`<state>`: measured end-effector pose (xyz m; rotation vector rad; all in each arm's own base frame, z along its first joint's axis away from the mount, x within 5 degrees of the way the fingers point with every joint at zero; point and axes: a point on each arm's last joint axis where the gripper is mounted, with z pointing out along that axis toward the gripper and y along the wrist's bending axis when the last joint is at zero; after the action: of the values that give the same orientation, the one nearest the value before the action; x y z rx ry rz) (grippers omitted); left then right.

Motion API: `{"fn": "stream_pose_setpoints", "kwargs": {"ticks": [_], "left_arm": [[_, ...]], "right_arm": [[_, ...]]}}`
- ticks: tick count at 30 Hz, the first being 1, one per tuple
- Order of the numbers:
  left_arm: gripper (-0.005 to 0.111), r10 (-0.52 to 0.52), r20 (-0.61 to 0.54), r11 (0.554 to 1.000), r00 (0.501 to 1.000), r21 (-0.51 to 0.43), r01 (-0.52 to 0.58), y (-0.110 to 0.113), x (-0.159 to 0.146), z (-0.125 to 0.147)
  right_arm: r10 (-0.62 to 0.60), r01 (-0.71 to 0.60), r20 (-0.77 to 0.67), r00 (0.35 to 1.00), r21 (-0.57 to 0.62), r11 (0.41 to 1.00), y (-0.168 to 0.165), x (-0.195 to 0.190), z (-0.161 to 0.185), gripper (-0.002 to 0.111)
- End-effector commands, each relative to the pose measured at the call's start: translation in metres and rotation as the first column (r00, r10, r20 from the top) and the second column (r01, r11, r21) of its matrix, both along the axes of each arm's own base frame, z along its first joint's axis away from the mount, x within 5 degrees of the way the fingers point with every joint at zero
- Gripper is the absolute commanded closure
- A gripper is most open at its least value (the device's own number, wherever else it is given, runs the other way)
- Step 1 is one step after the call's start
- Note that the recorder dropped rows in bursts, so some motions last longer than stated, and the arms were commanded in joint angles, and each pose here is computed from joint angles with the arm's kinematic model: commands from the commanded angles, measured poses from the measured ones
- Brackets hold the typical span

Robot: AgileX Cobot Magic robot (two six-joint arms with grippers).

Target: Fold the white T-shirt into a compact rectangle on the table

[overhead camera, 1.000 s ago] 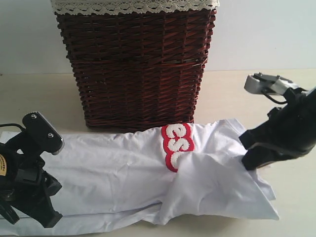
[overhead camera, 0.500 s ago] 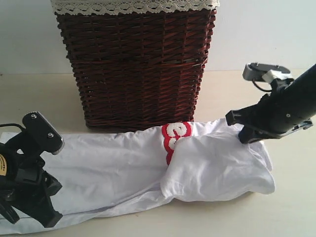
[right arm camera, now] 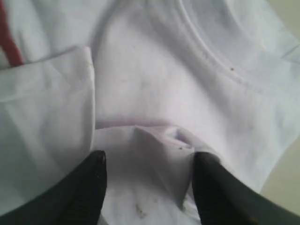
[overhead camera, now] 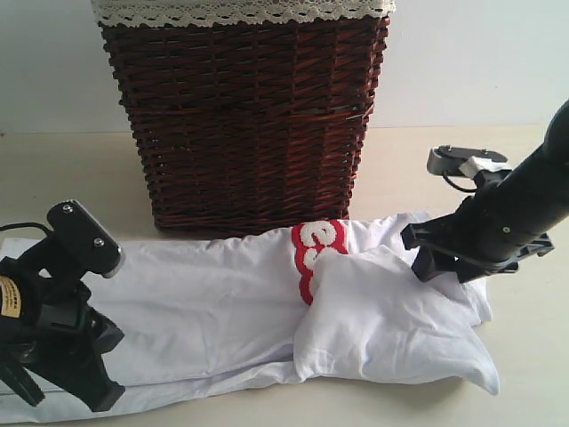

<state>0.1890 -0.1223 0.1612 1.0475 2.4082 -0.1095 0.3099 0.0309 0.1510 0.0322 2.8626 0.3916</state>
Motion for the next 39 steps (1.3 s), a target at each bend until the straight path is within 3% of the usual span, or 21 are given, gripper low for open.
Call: {"fn": "stream_pose_setpoints", "kwargs": {"ticks": [1, 10, 18, 28, 31, 35, 39], "left_arm": [[0.094, -0.062, 0.065, 0.995, 0.996, -0.080, 0.067, -0.023, -0.007, 0.021], [0.094, -0.155, 0.216, 0.963, 0.964, -0.182, 0.196, -0.063, -0.006, 0.018], [0.094, -0.142, 0.184, 0.968, 0.973, -0.179, 0.175, -0.094, 0.025, 0.003], [0.094, -0.138, 0.155, 0.972, 0.978, -0.166, 0.164, -0.123, 0.054, -0.016], [0.094, -0.109, 0.119, 0.977, 0.987, -0.172, 0.129, -0.126, 0.057, -0.026], [0.094, -0.109, 0.104, 0.979, 0.989, -0.162, 0.125, -0.127, 0.058, -0.036], [0.094, -0.109, 0.102, 0.979, 0.989, -0.160, 0.124, -0.128, 0.059, -0.041]], "right_arm": [[0.060, -0.060, 0.053, 0.997, 0.010, 0.998, 0.001, -0.009, 0.032, 0.055], [0.191, -0.191, 0.020, 0.981, 0.011, 0.982, 0.004, -0.019, 0.037, 0.055], [0.235, -0.234, -0.040, 0.971, 0.028, 0.972, 0.005, -0.014, 0.013, 0.055], [0.247, -0.234, -0.075, 0.966, 0.147, 0.961, 0.015, -0.006, -0.022, 0.055], [0.260, -0.247, -0.035, 0.965, 0.218, 0.944, 0.021, -0.003, -0.023, 0.068], [0.324, -0.325, 0.057, 0.944, 0.311, 0.893, 0.031, -0.003, -0.012, 0.106], [0.314, -0.328, 0.097, 0.944, 0.296, 0.897, 0.031, -0.002, -0.004, 0.108]]}}
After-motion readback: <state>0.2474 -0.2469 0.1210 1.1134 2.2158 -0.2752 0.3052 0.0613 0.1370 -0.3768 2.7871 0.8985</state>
